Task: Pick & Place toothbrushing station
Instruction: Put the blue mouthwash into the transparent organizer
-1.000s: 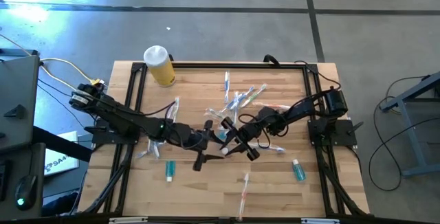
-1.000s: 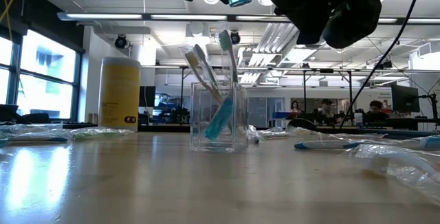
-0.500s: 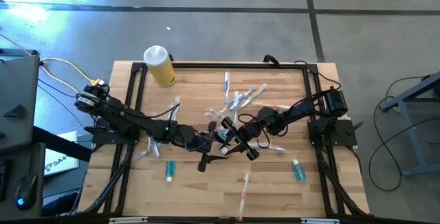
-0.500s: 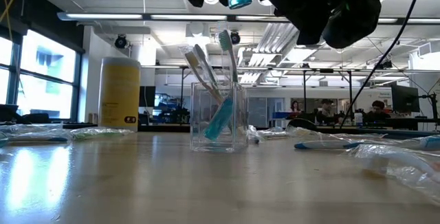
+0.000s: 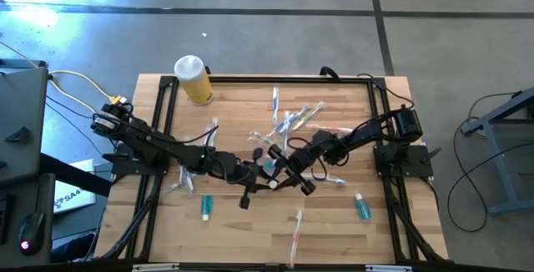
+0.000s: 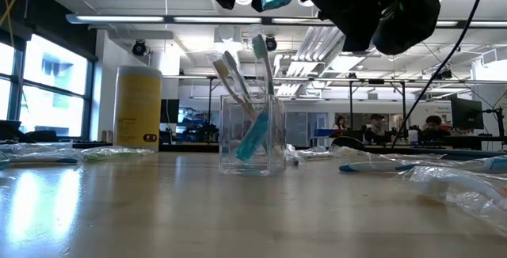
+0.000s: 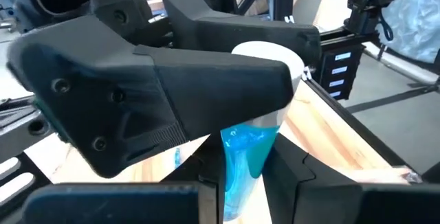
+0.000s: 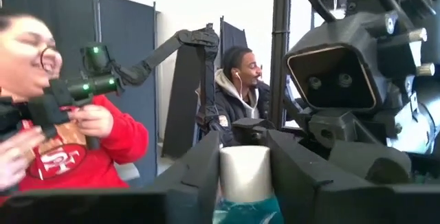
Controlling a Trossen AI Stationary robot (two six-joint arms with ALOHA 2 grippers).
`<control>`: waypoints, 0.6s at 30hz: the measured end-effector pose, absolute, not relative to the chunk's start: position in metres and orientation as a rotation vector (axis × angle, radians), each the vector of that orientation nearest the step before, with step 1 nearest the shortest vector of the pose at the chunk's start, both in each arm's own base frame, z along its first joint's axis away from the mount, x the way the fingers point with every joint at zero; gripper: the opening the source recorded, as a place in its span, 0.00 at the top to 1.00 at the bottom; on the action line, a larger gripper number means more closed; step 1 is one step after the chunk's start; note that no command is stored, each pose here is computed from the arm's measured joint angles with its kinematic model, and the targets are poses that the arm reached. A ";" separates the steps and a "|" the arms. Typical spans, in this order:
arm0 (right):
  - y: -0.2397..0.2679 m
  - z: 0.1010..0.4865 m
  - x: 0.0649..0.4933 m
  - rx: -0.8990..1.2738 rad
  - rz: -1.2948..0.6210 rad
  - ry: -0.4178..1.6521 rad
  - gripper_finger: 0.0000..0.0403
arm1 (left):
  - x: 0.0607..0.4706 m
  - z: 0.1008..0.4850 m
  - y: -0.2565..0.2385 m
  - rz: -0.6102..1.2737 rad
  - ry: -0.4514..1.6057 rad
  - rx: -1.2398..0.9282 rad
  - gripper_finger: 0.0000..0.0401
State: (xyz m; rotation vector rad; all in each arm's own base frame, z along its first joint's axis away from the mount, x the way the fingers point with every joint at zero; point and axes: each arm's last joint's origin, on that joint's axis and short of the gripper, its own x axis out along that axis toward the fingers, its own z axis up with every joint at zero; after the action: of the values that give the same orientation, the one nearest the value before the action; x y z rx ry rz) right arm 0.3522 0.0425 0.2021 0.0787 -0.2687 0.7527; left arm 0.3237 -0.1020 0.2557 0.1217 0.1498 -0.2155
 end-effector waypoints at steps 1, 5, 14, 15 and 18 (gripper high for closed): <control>0.042 0.202 0.352 0.098 0.748 -0.257 0.67 | 0.324 0.256 -0.102 -0.214 0.150 0.112 0.87; 0.042 0.204 0.352 0.124 0.752 -0.249 0.43 | 0.324 0.255 -0.102 -0.211 0.157 0.081 0.87; 0.040 0.233 0.342 0.161 0.695 -0.155 0.24 | 0.320 0.263 -0.102 -0.171 0.141 -0.007 0.87; 0.040 0.236 0.340 0.145 0.664 -0.135 0.24 | 0.318 0.265 -0.103 -0.161 0.139 -0.012 0.87; 0.040 0.244 0.331 0.110 0.547 -0.025 0.27 | 0.313 0.268 -0.110 -0.130 0.134 -0.011 0.87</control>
State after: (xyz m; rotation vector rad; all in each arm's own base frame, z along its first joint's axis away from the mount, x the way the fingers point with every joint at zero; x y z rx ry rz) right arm 0.3311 0.0396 0.2439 0.1097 -0.0253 0.5471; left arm 0.3132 -0.1101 0.2677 -0.0110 0.1337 -0.1299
